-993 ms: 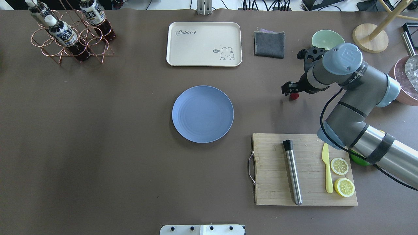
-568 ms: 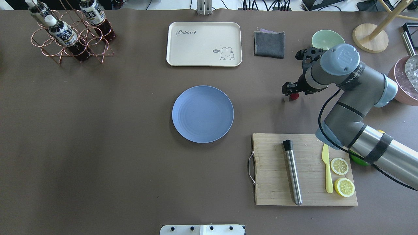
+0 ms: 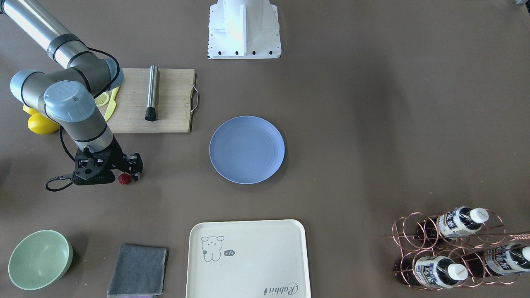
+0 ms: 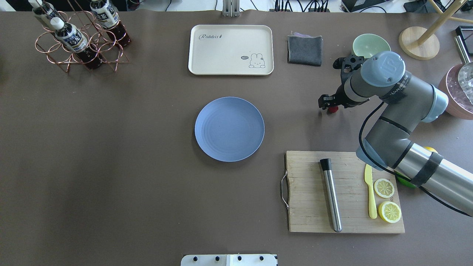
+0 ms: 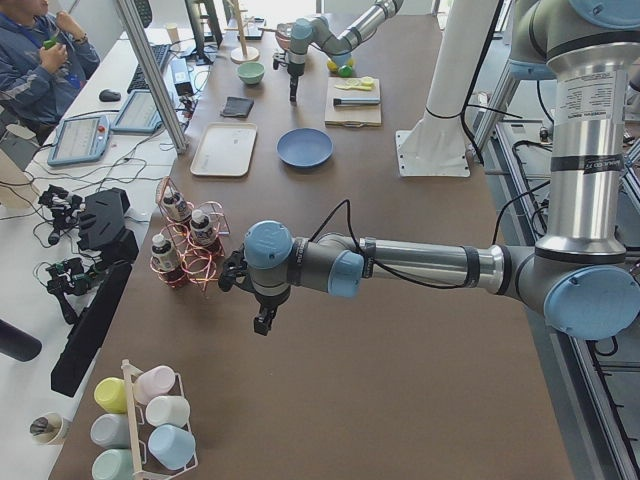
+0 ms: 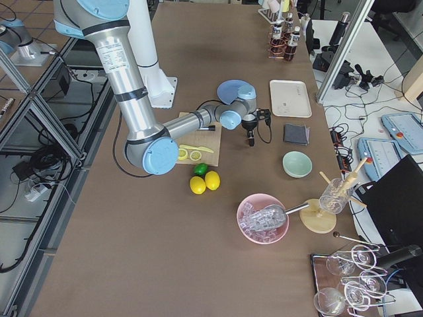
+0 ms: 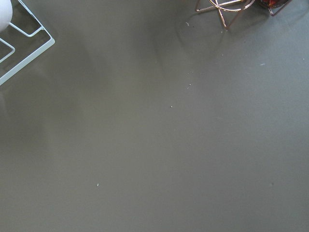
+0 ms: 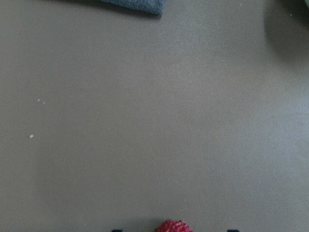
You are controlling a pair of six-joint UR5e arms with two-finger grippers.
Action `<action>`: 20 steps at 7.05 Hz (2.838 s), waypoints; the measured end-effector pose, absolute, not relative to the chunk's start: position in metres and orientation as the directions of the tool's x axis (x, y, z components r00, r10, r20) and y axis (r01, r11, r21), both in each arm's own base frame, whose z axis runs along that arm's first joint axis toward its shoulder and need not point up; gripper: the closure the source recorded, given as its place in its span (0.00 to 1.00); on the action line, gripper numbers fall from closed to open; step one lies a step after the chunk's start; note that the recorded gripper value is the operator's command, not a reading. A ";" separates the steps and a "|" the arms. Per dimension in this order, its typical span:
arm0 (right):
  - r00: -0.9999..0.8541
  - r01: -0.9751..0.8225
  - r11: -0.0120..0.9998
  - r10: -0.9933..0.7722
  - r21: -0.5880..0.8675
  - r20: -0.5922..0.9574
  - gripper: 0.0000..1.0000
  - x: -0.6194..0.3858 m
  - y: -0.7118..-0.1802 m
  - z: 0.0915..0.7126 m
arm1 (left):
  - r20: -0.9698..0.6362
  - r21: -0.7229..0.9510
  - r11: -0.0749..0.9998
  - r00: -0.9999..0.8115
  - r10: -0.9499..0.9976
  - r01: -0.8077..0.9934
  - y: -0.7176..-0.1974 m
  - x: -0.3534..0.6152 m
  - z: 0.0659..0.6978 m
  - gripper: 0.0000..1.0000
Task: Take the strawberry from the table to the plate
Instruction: 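Lower the right gripper onto the red strawberry and close it, then carry the strawberry with the right gripper over the blue plate, then lower the strawberry onto the plate and open the right gripper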
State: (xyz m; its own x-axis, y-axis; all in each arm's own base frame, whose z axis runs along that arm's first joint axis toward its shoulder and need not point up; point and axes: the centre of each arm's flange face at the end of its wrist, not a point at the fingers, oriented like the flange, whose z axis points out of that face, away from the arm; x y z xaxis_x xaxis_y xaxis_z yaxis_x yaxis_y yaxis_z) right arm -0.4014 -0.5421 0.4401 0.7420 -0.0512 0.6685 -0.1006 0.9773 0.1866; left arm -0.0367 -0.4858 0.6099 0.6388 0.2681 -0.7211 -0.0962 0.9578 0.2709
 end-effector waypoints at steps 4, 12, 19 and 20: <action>0.741 -0.096 0.978 -0.055 0.187 0.669 1.00 -0.405 -0.539 0.439 | -0.722 0.268 0.959 0.639 0.266 -0.097 -0.483 -0.037 0.612 0.02; 0.538 -0.397 0.917 0.270 -0.043 0.799 1.00 -0.546 -0.492 0.214 | -0.724 0.262 0.960 0.639 0.261 -0.095 -0.481 -0.038 0.614 0.02; 0.504 -0.464 0.886 0.242 0.024 0.829 1.00 -0.634 -0.442 0.212 | -0.731 0.254 0.963 0.634 0.254 -0.093 -0.475 -0.038 0.618 0.02; 0.510 -0.455 0.890 0.227 0.037 0.830 0.29 -0.634 -0.442 0.212 | -0.731 0.254 0.963 0.634 0.254 -0.093 -0.475 -0.038 0.618 0.02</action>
